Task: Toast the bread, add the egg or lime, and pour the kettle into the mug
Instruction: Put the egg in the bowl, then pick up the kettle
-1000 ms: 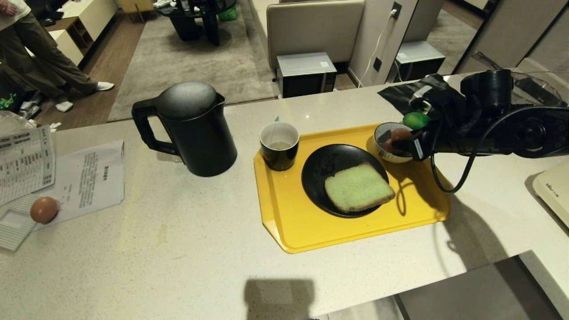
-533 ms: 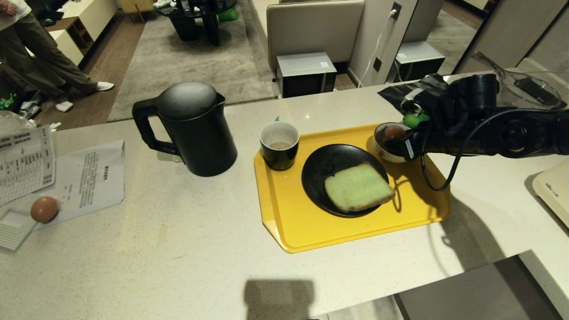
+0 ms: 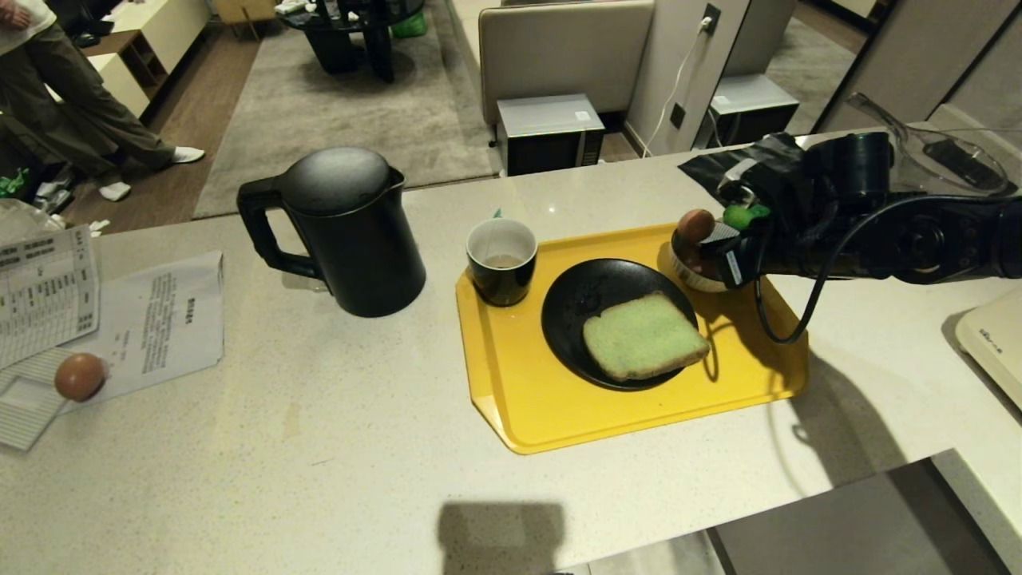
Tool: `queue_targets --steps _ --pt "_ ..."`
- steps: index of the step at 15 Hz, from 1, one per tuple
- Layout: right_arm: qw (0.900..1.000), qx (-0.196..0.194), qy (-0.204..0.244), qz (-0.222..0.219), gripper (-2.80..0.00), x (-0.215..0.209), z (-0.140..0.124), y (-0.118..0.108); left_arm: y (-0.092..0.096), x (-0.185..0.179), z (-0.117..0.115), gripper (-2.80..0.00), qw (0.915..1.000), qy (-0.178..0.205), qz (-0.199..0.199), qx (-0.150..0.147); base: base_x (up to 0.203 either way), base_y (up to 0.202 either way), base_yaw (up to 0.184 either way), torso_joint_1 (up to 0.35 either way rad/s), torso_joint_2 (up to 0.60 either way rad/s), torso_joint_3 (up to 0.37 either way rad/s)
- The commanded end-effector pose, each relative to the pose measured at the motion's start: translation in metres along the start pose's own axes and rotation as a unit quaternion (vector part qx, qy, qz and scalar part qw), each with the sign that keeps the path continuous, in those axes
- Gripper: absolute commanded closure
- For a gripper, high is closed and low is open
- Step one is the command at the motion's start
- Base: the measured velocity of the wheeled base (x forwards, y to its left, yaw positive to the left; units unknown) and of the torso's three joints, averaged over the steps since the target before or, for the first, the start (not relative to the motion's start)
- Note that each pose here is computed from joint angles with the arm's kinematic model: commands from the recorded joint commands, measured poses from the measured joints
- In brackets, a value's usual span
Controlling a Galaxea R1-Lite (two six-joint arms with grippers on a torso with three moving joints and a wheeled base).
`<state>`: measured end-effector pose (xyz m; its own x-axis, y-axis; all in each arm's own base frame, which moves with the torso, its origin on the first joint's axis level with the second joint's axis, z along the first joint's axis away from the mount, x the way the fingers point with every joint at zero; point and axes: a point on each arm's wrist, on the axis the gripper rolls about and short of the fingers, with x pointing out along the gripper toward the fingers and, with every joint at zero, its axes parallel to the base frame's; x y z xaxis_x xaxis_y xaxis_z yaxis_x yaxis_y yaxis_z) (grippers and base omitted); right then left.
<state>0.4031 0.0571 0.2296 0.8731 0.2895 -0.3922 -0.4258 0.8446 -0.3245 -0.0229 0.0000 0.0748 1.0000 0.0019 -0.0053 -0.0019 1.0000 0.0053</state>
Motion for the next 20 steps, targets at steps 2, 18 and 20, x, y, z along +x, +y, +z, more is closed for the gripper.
queue_targets --steps 2,18,20 --pt "1.000 -0.002 -0.005 -0.001 -2.80 -0.005 0.003 -0.001 0.000 0.000 0.000 0.00 1.0000 0.000 0.001 0.000 0.000 0.000 0.000 0.000 0.00 0.000" --pt "0.995 0.032 -0.084 -0.036 0.00 -0.092 0.044 -0.005 0.000 0.000 0.000 0.00 1.0000 0.000 -0.001 0.000 0.000 0.000 0.000 0.000 0.00 0.000" --pt "0.993 0.039 -0.104 -0.044 0.00 -0.121 0.050 -0.002 0.000 0.000 0.000 0.00 1.0000 0.000 0.001 0.000 0.000 0.000 0.000 0.000 0.00 0.000"
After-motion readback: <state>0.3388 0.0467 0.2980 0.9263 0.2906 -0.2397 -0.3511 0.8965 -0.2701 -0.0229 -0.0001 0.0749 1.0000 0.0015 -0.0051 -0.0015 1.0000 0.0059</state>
